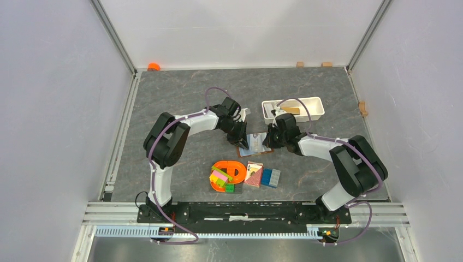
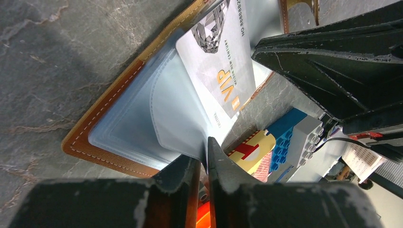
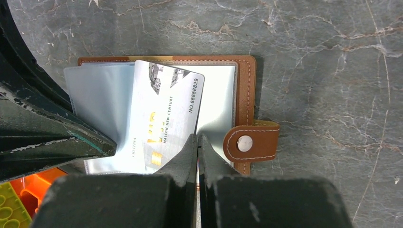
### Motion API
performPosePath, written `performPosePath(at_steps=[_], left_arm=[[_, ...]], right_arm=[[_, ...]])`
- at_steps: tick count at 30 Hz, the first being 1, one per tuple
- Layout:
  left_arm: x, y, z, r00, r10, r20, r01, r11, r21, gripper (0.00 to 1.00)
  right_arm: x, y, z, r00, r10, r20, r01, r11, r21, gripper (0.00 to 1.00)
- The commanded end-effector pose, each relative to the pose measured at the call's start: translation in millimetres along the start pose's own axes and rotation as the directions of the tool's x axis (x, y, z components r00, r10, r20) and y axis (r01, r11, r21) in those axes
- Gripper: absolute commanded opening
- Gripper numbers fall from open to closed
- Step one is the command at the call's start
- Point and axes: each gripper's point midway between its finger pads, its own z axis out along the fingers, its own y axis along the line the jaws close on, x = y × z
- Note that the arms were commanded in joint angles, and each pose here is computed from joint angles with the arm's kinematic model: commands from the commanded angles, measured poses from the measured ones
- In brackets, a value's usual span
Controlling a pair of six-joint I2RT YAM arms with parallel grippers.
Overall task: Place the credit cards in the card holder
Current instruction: Insert the credit card into the card holder.
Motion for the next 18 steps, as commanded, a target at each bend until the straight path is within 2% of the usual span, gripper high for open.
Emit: performPosePath(at_steps=[1,9,14,18], left_arm=[[7,56,5,0.999,0.037,-0.018,-0.040,0.979,-0.202,0.21],[4,53,6,0.999,0.042,-0.010,-0.043,0.981,-0.188,0.24],[2,52,3,0.999,0.046,0.002,-0.045,0.980,-0.192,0.26],[1,50,3,0.999,0.047,0.008,-0.044,0.982,-0.185,0.26]], right_arm=[[22,-11,1,0.995,-0.034,-0.089,0.039,0.998,0.058,0.00],[25,-2,4,0.995,-0.044,-0.092,0.048,0.998,0.036,0.00],[8,1,-10,0.998,-0.067,-0.007,0.067,0.997,0.034,0.00],[-2,4,-17,0.995,-0.101,0.004,0.101,0.994,0.036,0.00]])
